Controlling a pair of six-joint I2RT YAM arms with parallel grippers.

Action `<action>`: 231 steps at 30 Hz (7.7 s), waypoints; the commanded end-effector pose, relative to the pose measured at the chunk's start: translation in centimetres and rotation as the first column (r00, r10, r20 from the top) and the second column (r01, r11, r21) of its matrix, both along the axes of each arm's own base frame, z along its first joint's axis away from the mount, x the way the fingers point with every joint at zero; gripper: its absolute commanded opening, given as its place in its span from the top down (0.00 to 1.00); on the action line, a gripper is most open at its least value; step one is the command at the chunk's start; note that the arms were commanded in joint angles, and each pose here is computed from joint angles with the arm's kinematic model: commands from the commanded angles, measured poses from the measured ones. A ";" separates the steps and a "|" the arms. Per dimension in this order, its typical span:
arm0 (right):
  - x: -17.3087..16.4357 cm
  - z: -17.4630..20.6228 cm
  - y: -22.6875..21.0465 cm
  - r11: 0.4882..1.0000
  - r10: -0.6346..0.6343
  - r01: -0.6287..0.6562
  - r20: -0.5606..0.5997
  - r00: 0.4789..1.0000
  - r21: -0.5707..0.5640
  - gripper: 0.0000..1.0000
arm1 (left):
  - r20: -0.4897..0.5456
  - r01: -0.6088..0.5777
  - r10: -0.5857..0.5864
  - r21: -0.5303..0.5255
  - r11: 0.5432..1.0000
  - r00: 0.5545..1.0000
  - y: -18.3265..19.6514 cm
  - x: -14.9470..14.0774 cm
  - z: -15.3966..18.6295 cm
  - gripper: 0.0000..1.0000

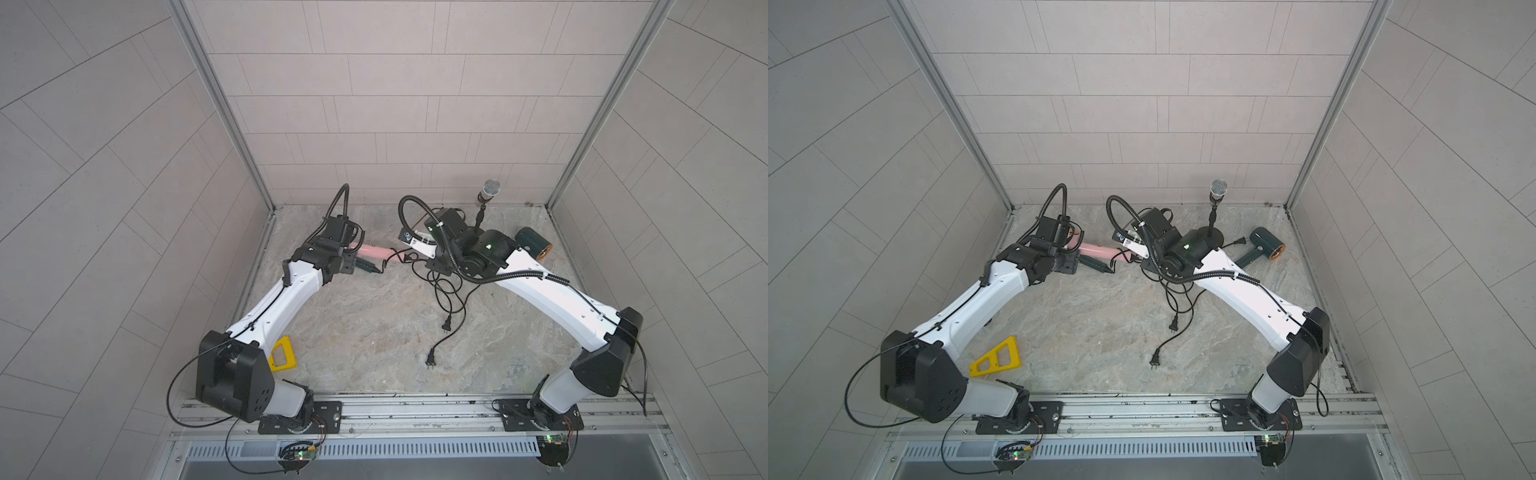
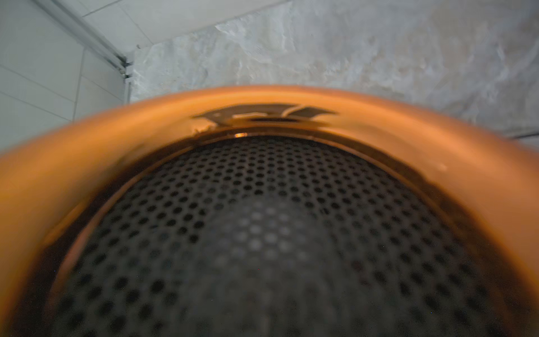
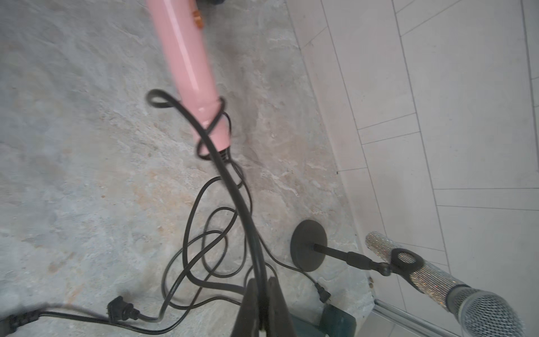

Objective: Wrap the cord around the hair dryer
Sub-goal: Wrap the power cord around the hair dryer.

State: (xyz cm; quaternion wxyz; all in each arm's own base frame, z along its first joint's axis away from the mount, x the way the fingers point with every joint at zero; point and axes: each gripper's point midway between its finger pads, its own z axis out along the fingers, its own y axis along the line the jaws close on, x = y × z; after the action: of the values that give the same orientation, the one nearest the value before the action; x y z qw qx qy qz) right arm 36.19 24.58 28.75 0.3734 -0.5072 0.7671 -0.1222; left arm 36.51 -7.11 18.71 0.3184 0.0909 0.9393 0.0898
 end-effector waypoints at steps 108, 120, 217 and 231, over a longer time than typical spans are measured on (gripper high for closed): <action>2.9 -3.8 2.2 0.922 0.130 0.065 -0.465 0.876 0.381 1.00 | -0.082 0.514 -0.566 -0.329 0.792 0.820 -10.3 -10.7 2.4 1.00; 2.5 -5.7 0.1 0.812 0.176 0.190 -0.541 0.822 0.553 0.88 | 0.303 0.412 -0.293 -0.490 0.768 0.907 -9.4 -7.4 12.1 1.00; 6.4 -7.4 -0.3 0.184 -0.190 0.147 -0.112 0.975 0.972 0.56 | 0.221 0.217 -0.030 -0.907 0.360 0.975 -13.6 -4.1 23.5 1.00; 3.6 -11.4 -0.7 0.324 -0.154 0.323 -0.287 0.945 0.889 1.00 | 0.191 0.156 0.074 -0.929 0.337 0.979 -11.5 -1.9 22.2 1.00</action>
State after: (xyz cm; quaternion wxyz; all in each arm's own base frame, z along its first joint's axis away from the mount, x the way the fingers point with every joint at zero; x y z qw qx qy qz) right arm 41.54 24.24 18.04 0.5436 -0.0783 0.7685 0.3283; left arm 33.56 -19.90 37.56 0.3553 -0.0774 0.8229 -0.4366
